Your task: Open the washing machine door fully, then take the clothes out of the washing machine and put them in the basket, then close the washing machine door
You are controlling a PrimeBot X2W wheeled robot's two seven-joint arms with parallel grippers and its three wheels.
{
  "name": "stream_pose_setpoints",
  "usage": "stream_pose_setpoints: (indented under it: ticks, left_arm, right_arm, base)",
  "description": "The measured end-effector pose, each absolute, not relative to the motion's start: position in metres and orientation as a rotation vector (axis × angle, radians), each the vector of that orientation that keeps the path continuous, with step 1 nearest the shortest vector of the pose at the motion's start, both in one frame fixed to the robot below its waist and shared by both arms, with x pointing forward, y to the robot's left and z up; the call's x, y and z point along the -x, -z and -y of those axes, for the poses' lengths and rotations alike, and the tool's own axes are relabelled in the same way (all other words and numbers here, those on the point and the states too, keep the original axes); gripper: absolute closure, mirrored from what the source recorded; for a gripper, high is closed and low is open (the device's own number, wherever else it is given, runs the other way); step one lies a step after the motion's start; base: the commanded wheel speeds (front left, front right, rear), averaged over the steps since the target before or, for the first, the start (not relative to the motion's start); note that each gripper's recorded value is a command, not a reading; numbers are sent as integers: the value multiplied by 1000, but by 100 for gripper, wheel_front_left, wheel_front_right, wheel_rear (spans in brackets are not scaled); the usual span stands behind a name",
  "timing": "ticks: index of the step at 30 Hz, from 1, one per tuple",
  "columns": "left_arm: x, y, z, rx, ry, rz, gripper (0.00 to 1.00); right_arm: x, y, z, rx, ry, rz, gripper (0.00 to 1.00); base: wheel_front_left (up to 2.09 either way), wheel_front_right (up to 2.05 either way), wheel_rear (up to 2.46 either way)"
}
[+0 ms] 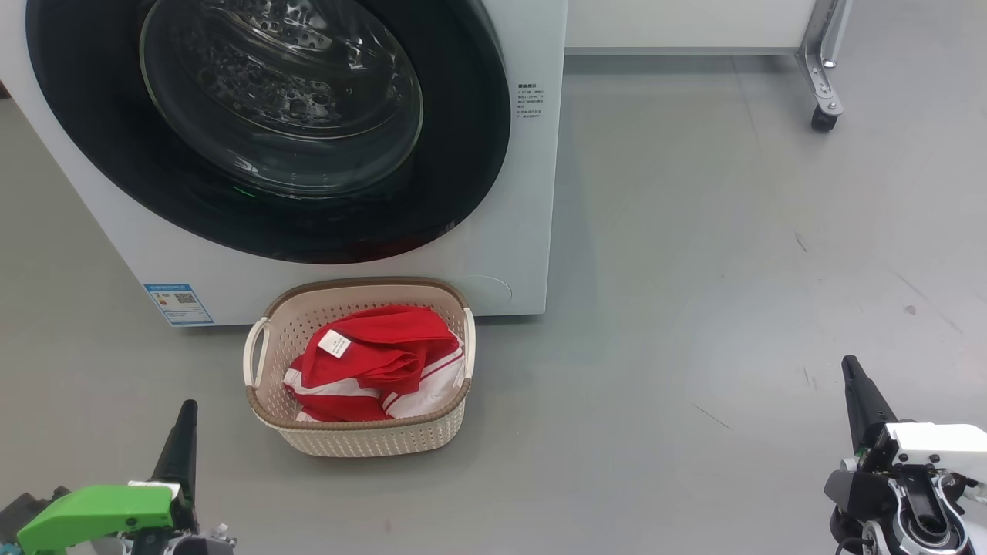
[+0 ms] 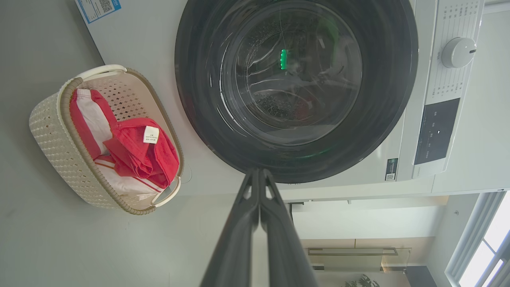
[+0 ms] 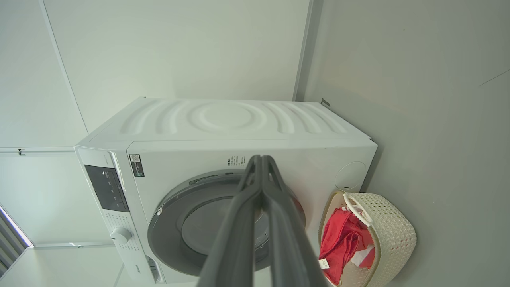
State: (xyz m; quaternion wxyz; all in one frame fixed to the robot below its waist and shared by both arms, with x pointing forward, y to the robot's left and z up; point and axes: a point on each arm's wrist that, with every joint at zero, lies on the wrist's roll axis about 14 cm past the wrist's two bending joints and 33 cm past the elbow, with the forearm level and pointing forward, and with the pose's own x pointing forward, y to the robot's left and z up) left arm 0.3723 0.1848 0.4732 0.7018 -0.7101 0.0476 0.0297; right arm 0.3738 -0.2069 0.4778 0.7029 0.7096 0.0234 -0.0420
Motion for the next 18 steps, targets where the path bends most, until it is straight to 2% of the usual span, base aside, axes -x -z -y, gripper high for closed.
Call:
stream_pose_setpoints:
  ticks: [18]
  left_arm:
    - [-373,-474,-185,1581,-63,-105,100]
  right_arm:
    - [-374,-478,207,-1579,93,-52,100]
  base:
    - [0,0,0]
